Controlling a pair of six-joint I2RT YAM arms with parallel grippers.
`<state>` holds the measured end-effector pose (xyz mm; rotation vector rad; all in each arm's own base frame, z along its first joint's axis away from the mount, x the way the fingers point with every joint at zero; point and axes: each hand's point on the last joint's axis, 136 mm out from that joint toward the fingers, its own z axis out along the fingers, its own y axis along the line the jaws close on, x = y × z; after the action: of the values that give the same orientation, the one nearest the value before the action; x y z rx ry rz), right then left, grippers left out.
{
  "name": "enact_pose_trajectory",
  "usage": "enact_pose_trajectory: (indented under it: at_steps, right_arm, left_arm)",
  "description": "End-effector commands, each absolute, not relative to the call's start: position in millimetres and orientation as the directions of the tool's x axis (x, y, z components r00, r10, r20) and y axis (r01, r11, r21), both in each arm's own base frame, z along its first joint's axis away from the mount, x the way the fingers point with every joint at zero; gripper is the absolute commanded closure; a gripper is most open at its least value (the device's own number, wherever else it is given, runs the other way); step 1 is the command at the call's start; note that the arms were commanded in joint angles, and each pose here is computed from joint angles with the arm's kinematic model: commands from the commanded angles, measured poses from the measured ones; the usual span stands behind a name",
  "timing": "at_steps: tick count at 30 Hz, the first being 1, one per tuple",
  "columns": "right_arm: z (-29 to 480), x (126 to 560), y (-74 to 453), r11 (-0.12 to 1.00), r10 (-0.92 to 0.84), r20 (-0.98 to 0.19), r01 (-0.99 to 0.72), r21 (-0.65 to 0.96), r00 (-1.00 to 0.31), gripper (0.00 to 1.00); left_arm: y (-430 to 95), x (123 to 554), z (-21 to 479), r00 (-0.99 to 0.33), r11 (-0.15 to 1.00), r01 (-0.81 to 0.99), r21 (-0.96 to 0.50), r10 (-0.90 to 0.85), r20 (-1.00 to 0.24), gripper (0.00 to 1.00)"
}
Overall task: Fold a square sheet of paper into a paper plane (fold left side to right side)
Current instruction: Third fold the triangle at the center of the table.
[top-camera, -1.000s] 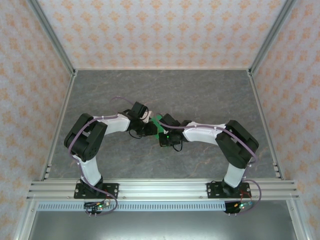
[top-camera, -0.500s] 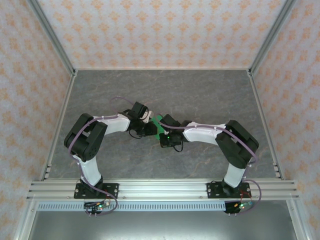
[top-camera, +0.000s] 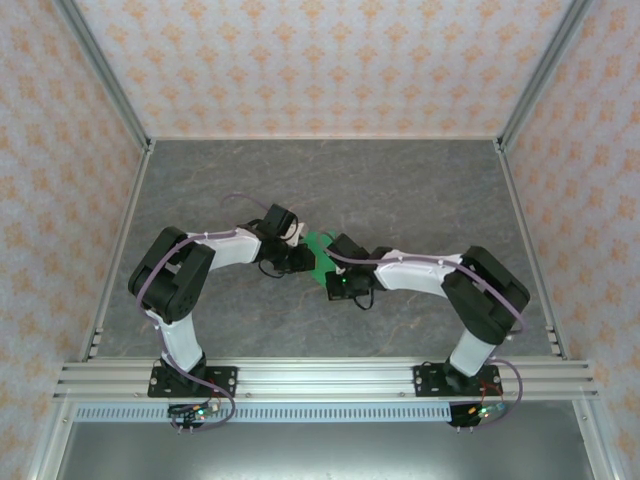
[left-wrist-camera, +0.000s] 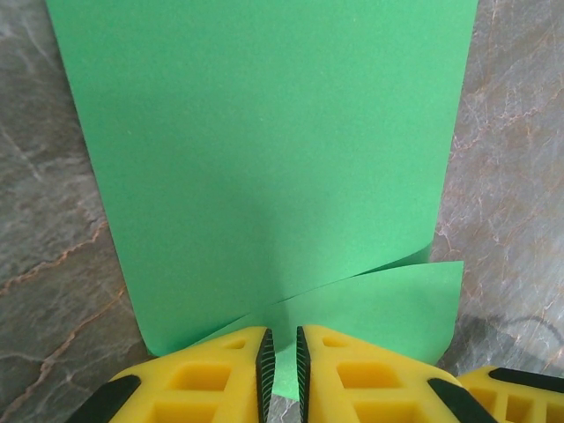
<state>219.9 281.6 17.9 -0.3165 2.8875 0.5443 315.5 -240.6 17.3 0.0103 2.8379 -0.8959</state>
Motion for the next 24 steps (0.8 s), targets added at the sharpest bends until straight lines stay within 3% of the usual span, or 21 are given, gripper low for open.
enact_pose_trajectory:
  at_steps: [1, 13, 19, 24]
  right_arm:
    - [-0.8, 188.3, 237.2, 0.959, -0.175, -0.086, -0.189, 0.210, -0.981, 0.89]
    - [65.8, 222.3, 280.4, 0.909, -0.157, -0.240, -0.235, 0.343, -0.958, 0.89]
    - [61.5, 239.9, 311.7, 0.877, -0.110, -0.254, -0.214, 0.430, -0.961, 0.91]
    - [39.9, 242.7, 304.4, 0.909, -0.083, -0.226, -0.167, 0.382, -0.971, 0.93]
  left_arm:
    - [-223.2, 308.1, 3.9, -0.990, 0.875, 0.035, -0.482, -0.036, -0.138, 0.80]
    - [-225.4, 310.0, 9.8, -0.988, 0.868, 0.039, -0.495, -0.041, -0.149, 0.80]
    - [-225.5, 310.3, 12.2, -0.987, 0.867, 0.041, -0.497, -0.042, -0.154, 0.80]
    - [-226.0, 310.8, 14.2, -0.987, 0.865, 0.043, -0.499, -0.042, -0.158, 0.80]
